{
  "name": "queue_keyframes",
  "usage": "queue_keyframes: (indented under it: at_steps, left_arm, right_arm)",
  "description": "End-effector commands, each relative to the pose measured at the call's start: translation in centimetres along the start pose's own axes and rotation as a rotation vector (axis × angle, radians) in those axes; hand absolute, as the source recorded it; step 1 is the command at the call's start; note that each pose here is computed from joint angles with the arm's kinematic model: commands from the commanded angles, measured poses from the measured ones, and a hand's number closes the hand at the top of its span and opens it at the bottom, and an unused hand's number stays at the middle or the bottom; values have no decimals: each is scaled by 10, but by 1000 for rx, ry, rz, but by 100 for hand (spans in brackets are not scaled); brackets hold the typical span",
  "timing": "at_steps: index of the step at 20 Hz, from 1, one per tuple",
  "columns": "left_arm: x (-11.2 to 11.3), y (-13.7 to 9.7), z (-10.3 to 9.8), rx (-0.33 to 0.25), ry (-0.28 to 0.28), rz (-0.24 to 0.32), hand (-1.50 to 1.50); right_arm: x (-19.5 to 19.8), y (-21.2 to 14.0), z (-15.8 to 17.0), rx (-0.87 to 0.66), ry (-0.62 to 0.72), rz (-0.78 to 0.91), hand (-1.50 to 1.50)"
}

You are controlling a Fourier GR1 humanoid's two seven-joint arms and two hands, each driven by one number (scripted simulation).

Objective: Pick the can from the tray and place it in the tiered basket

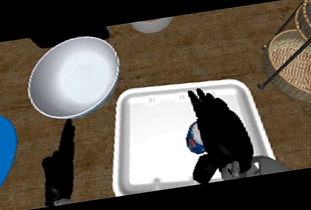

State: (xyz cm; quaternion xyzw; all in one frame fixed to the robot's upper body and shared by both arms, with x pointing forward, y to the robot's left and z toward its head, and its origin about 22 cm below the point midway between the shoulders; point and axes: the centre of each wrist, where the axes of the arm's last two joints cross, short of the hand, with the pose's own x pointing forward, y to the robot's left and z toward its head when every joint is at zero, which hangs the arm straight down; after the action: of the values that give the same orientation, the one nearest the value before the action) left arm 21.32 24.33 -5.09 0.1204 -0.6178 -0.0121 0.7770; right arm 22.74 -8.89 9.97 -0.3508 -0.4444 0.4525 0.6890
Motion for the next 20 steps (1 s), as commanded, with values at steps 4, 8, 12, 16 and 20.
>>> queue_keyframes:
  at_steps: [4, 8, 12, 16, 20]
  left_arm:
    - [3, 12, 8, 0, 34, -12, 0]
    - [-7, 8, 10, -8, 29, -12, 0]
    - [-5, 8, 5, -20, 31, -6, 0]
    - [-7, 22, 5, -14, 41, -9, 0]
    - [-21, 2, 7, -2, 18, -16, 0]
  right_arm:
    - [16, -6, -7, 83, 206, 94, -150]
    - [20, 3, -19, 100, 222, 94, -150]
    - [5, 11, -10, 130, 223, 97, -150]
    - [-5, 0, -32, 154, 249, 109, -150]
    - [4, 8, -23, 179, 270, 90, -150]
